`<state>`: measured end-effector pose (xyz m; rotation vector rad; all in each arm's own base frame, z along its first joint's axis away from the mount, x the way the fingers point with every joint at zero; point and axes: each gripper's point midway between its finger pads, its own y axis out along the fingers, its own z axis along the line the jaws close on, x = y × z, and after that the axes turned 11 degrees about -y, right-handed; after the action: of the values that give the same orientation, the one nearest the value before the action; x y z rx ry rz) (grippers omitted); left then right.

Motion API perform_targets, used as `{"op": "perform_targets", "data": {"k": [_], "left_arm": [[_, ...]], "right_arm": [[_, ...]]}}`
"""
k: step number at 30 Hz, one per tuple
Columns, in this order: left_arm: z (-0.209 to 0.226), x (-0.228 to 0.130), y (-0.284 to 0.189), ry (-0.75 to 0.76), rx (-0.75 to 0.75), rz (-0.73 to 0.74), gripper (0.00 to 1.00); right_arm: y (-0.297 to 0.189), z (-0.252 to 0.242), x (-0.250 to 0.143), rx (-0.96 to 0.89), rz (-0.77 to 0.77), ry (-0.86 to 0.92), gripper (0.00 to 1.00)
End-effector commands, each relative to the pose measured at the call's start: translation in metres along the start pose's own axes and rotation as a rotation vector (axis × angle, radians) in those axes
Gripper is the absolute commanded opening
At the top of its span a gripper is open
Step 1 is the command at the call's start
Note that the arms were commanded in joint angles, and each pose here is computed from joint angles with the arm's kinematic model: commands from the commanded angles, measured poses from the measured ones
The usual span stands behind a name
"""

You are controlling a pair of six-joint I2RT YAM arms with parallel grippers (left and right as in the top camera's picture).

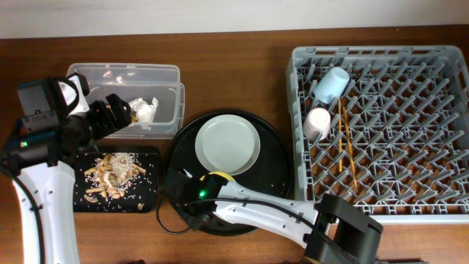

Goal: Sort waste into correct bins and load items into the dishwasher rack
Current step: 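Reach the right gripper to the yellow bowl rim and grasp it, then carry the yellow bowl into the rack's back right corner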

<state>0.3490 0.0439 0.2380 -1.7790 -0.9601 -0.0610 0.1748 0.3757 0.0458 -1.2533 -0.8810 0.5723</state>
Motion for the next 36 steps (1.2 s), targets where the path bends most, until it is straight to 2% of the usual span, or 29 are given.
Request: {"op": "perform_targets", "data": {"k": [1, 8, 10, 19, 20, 21, 24, 26, 30, 33, 35, 36], "left_arm": [[-0.003, 0.006, -0.007, 0.011, -0.004, -0.029, 0.99], [-0.003, 0.006, -0.007, 0.011, -0.004, -0.029, 0.99], [-0.003, 0.006, -0.007, 0.011, -0.004, -0.029, 0.99], [-0.003, 0.006, -0.007, 0.011, -0.004, -0.029, 0.99], [-0.003, 0.006, -0.007, 0.011, -0.004, -0.029, 0.99], [-0.003, 0.006, -0.007, 0.011, -0.004, -0.029, 0.99], [-0.003, 0.006, -0.007, 0.011, -0.004, -0.029, 0.99], [-0.003, 0.006, -0.007, 0.011, -0.004, -0.029, 0.99], [-0.003, 0.006, -0.007, 0.011, -0.004, -0.029, 0.99], [-0.003, 0.006, -0.007, 0.011, -0.004, -0.029, 0.99], [-0.003, 0.006, -0.007, 0.011, -0.004, -0.029, 0.99], [-0.003, 0.006, -0.007, 0.011, -0.004, -0.029, 1.00]], "right_arm": [[0.001, -0.004, 0.000, -0.033, -0.008, -0.008, 0.28], [0.007, -0.007, -0.018, -0.043, 0.048, -0.008, 0.27], [0.007, -0.007, -0.018, -0.043, 0.049, -0.008, 0.14], [0.007, -0.007, -0.023, -0.043, 0.069, -0.008, 0.15], [0.007, -0.007, -0.024, -0.043, 0.073, -0.008, 0.14], [0.007, -0.007, -0.024, -0.043, 0.072, -0.008, 0.05], [0.001, -0.008, -0.018, -0.032, 0.064, 0.000, 0.04], [-0.025, -0.003, 0.005, 0.033, 0.020, -0.043, 0.04], [-0.125, -0.027, 0.043, 0.026, -0.084, -0.089, 0.04], [-0.195, -0.081, 0.052, -0.012, -0.218, -0.022, 0.04], [-0.253, -0.156, 0.038, 0.015, -0.376, 0.100, 0.04], [-0.264, -0.177, 0.032, 0.028, -0.414, 0.138, 0.04]]}}
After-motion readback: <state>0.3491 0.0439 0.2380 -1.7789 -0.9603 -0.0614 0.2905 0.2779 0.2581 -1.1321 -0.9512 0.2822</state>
